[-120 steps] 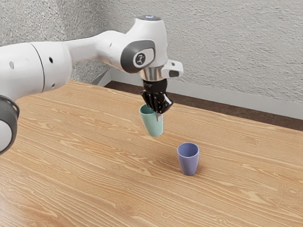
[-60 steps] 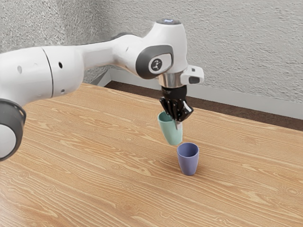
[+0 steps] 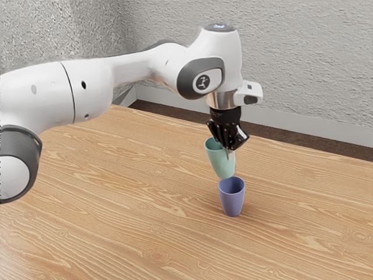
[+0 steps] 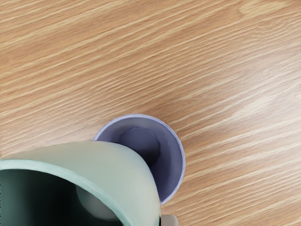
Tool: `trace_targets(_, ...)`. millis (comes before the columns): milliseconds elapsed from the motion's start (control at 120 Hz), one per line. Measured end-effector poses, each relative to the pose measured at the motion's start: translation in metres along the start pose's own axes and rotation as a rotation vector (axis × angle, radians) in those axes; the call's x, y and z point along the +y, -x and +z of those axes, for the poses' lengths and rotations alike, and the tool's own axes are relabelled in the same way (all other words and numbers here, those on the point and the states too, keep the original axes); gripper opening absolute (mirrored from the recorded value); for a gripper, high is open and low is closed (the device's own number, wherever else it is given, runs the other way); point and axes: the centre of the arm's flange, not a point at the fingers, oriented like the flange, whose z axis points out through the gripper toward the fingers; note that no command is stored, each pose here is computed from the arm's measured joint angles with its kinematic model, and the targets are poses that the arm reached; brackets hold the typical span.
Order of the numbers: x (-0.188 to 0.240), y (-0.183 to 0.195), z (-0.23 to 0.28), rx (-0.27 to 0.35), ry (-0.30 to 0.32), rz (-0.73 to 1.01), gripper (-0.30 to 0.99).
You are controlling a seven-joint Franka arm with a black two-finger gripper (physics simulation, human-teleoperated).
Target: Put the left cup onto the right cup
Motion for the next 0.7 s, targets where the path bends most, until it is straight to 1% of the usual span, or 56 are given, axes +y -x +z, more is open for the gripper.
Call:
trace_targets(175, 0.003, -0.002, 0.007, -0.007, -0.001, -0.002, -0.09)
trace_targets(392, 0.020, -0.001, 0.009, -0.010, 0.006, 0.016, -0.09)
trace_targets(700, 0.019, -0.002, 0.021, -0.027, 0.007, 0.007, -0.09)
